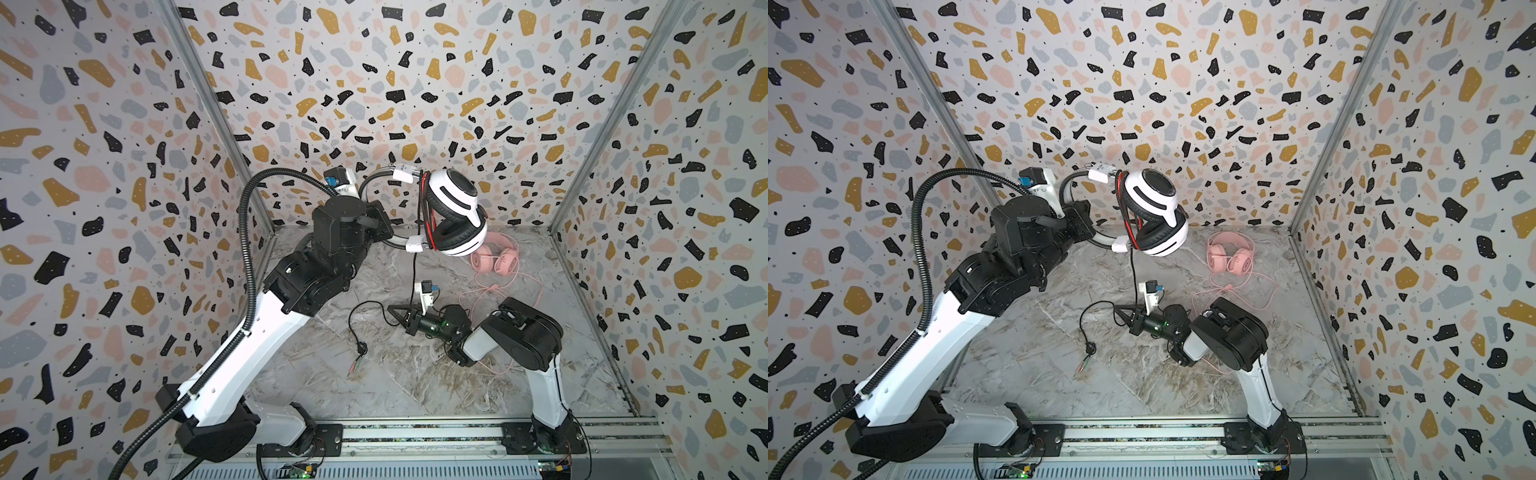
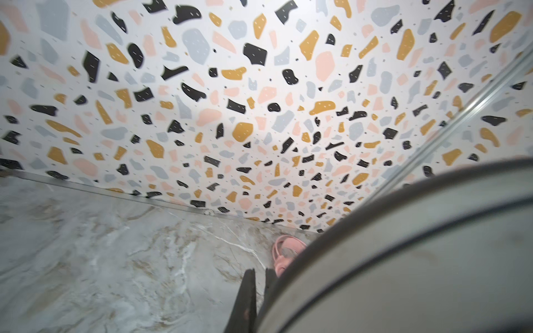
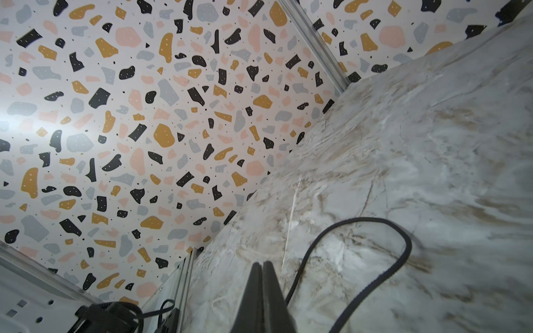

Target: Wrap the headphones

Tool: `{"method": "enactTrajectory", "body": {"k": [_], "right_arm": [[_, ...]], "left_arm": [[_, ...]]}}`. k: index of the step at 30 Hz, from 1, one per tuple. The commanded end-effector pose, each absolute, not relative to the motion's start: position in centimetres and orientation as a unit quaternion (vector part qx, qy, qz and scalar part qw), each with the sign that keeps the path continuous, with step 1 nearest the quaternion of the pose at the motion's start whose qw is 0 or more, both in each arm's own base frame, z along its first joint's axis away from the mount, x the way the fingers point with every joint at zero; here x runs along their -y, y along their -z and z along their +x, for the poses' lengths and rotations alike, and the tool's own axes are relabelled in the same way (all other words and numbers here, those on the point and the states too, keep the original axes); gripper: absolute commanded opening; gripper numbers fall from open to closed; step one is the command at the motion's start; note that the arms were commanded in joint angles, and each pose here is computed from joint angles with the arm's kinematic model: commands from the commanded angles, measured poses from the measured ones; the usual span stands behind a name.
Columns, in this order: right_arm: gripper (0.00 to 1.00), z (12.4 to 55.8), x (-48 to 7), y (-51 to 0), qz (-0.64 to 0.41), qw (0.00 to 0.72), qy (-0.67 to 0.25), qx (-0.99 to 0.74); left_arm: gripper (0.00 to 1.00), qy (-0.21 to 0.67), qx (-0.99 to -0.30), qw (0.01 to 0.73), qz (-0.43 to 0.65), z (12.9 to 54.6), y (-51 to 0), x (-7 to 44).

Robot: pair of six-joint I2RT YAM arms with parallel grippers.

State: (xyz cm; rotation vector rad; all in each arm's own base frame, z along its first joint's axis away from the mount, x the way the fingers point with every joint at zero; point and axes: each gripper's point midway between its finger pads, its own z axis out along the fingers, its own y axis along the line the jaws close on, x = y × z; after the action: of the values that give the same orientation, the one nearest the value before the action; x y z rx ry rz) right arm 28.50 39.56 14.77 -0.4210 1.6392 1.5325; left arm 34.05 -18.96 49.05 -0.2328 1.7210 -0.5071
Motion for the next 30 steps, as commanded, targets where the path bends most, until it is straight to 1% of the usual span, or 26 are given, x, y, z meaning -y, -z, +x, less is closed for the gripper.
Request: {"method": "enactTrajectory", "body": {"k": [1, 4, 7, 12, 15, 17, 20, 23, 27, 30], "right_arm": [[0.0, 26.6, -38.6, -17.7, -0.186, 0.423, -0.619, -0.635], [0.0, 24.4, -36.8, -17.2, -0.189, 0.418, -0.608, -0.648], [0.0, 23.0, -35.8, -16.4, -0.201, 0.411, -0.586, -0.669], [0.0, 20.2, -35.9, -15.8, -0.243, 0.389, -0.555, -0.694], [0.0, 18.0, -36.5, -15.9, -0.287, 0.383, -0.528, -0.701], [0.0, 17.2, -36.1, -16.2, -0.306, 0.396, -0.494, -0.711], [0.0, 17.4, -35.0, -17.5, -0.327, 0.427, -0.44, -0.719], [0.0, 18.1, -33.9, -19.6, -0.349, 0.459, -0.389, -0.718], [0.0, 20.0, -32.0, -22.9, -0.368, 0.509, -0.301, -0.718], [0.0, 21.9, -30.4, -25.0, -0.363, 0.533, -0.255, -0.721]], "left_arm": [[0.0, 0.18, -0.671, 0.698, -0.174, 34.5, -53.6, 13.7], [0.0, 0.138, -0.662, 0.708, -0.204, 36.3, -52.5, 10.6], [0.0, 0.126, -0.666, 0.7, -0.226, 38.8, -50.6, 8.3], [0.0, 0.136, -0.671, 0.686, -0.247, 41.9, -47.2, 7.1], [0.0, 0.1, -0.676, 0.682, -0.262, 42.6, -45.3, 6.3], [0.0, 0.073, -0.681, 0.681, -0.26, 42.9, -44.2, 5.9], [0.0, 0.047, -0.698, 0.668, -0.255, 43.1, -41.8, 5.7], [0.0, 0.04, -0.718, 0.649, -0.247, 43.1, -39.1, 5.9], [0.0, 0.044, -0.759, 0.615, -0.212, 43.5, -35.6, 7.3], [0.0, 0.044, -0.791, 0.586, -0.168, 43.8, -33.5, 8.8]]}}
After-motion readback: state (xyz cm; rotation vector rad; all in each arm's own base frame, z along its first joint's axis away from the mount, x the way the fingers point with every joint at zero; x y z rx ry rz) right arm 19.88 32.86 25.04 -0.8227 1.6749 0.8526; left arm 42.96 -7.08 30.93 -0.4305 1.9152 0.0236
